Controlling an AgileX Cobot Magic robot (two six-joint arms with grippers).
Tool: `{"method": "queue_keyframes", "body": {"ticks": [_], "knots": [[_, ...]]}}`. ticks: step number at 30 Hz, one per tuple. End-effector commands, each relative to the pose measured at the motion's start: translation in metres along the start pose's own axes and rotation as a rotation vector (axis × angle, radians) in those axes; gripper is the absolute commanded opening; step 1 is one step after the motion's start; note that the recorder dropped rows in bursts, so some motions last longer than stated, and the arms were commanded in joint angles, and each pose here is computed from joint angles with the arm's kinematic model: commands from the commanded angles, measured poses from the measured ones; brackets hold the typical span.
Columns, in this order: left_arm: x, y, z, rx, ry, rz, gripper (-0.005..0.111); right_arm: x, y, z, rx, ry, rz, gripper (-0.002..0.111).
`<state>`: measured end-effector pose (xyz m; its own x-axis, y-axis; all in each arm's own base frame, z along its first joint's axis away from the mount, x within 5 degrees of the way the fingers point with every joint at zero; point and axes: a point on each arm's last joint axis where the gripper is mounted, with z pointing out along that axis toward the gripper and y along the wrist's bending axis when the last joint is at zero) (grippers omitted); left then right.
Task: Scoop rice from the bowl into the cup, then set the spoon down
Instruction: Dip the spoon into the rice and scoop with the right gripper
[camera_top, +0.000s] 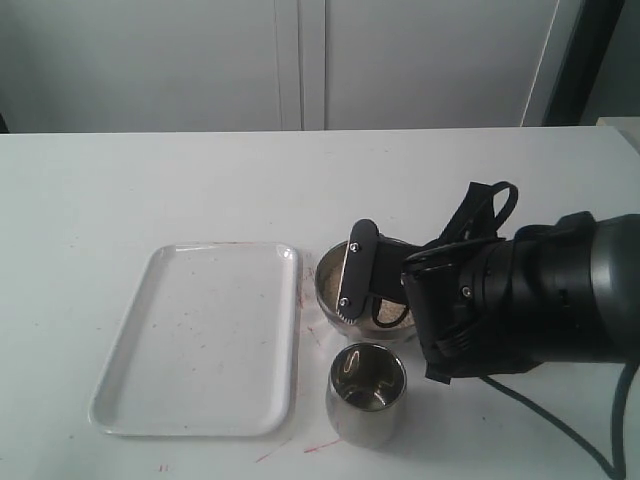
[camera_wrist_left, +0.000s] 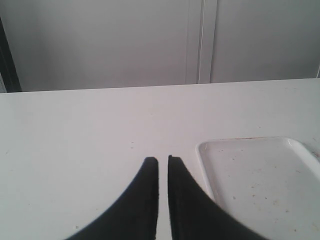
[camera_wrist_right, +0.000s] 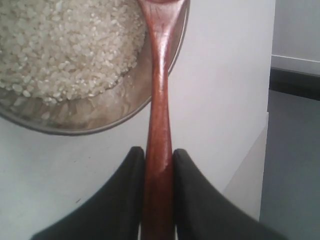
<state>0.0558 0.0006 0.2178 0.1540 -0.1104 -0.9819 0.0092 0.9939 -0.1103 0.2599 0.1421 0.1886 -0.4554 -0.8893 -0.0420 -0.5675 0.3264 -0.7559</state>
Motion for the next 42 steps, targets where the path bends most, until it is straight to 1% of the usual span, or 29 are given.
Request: {"method": "queue_keyframes", "body": {"ticks": [1, 11, 21, 36, 41, 42], "knots": [[-0.003, -0.001, 0.000, 0.007, -0.011, -0.006, 0.014, 0.003, -0.003, 0.001, 0.016, 0.021, 0.011, 0.000], [-0.003, -0.001, 0.000, 0.007, -0.011, -0.006, 0.014, 0.007, 0.001, 0.001, -0.030, 0.071, 0.066, 0.000], [-0.003, -0.001, 0.000, 0.007, -0.011, -0.006, 0.014, 0.007, 0.002, 0.001, -0.037, 0.070, 0.069, 0.000], [-0.003, -0.001, 0.000, 0.007, -0.011, -0.006, 0.014, 0.006, 0.008, 0.000, -0.115, 0.074, 0.055, 0.000], [-0.003, -0.001, 0.000, 0.007, -0.011, -0.006, 0.014, -0.006, 0.001, -0.008, -0.191, 0.060, 0.098, 0.000], [-0.003, -0.001, 0.000, 0.007, -0.011, -0.006, 0.014, -0.008, -0.001, -0.010, -0.239, 0.073, 0.101, 0.000]]}}
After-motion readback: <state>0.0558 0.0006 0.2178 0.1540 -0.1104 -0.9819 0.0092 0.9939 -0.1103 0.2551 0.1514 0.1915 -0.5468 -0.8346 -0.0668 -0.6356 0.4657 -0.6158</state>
